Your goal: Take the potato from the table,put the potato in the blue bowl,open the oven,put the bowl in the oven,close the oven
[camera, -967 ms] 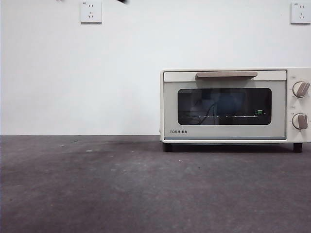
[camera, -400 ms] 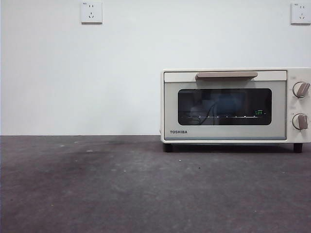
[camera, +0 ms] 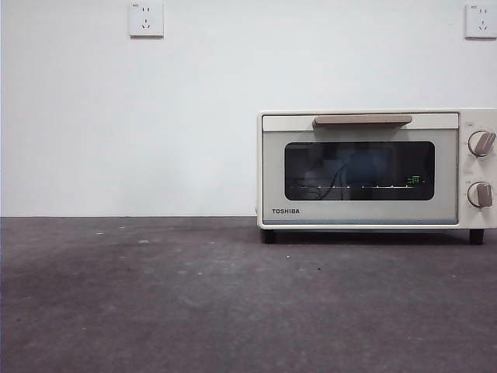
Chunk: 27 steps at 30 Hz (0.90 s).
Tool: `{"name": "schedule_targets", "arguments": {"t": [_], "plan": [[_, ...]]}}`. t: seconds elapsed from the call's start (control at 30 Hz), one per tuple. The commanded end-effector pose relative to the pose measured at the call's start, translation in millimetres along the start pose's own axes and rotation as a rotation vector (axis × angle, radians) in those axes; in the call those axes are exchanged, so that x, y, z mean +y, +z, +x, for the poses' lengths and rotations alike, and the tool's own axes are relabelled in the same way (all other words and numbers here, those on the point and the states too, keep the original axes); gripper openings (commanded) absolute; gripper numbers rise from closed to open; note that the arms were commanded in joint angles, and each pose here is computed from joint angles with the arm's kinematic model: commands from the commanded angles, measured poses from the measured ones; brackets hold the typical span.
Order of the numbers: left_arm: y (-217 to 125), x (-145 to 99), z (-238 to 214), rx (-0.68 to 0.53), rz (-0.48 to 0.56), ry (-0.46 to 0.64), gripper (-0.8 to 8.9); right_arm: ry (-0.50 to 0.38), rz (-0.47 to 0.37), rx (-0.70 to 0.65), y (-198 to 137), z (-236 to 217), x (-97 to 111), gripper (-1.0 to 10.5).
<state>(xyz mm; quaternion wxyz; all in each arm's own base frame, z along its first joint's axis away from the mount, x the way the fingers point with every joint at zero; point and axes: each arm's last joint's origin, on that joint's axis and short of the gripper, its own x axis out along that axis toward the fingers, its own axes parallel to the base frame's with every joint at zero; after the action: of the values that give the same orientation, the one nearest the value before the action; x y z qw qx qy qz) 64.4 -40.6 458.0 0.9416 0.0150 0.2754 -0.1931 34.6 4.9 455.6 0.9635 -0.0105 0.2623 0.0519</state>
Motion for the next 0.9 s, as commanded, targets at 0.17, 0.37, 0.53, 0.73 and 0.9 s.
{"name": "schedule_targets", "arguments": {"t": [0.17, 0.37, 0.53, 0.73, 0.9], "plan": [[4.2, -3.2, 10.6, 0.027, 0.002, -0.007, -0.04, -0.003, 0.01, 0.04, -0.8, 6.1, 0.5, 0.0], [9.6, -4.1, 23.3, 0.052, -0.004, 0.017, -0.04, -0.005, 0.006, 0.067, 3.3, 14.4, 1.6, 0.0], [18.5, 0.1, 16.5, -0.102, 0.158, 0.061, -0.04, -0.008, 0.003, 0.103, 8.5, 25.8, 3.1, 0.0], [5.2, 10.7, 30.8, -0.376, 0.276, 0.166, -0.04, -0.013, -0.004, 0.169, 17.0, 47.2, 5.8, 0.0], [-44.3, 21.6, 68.5, -0.543, 0.277, 0.197, -0.04, -0.018, -0.011, 0.24, 24.6, 71.2, 8.6, 0.0]]}}
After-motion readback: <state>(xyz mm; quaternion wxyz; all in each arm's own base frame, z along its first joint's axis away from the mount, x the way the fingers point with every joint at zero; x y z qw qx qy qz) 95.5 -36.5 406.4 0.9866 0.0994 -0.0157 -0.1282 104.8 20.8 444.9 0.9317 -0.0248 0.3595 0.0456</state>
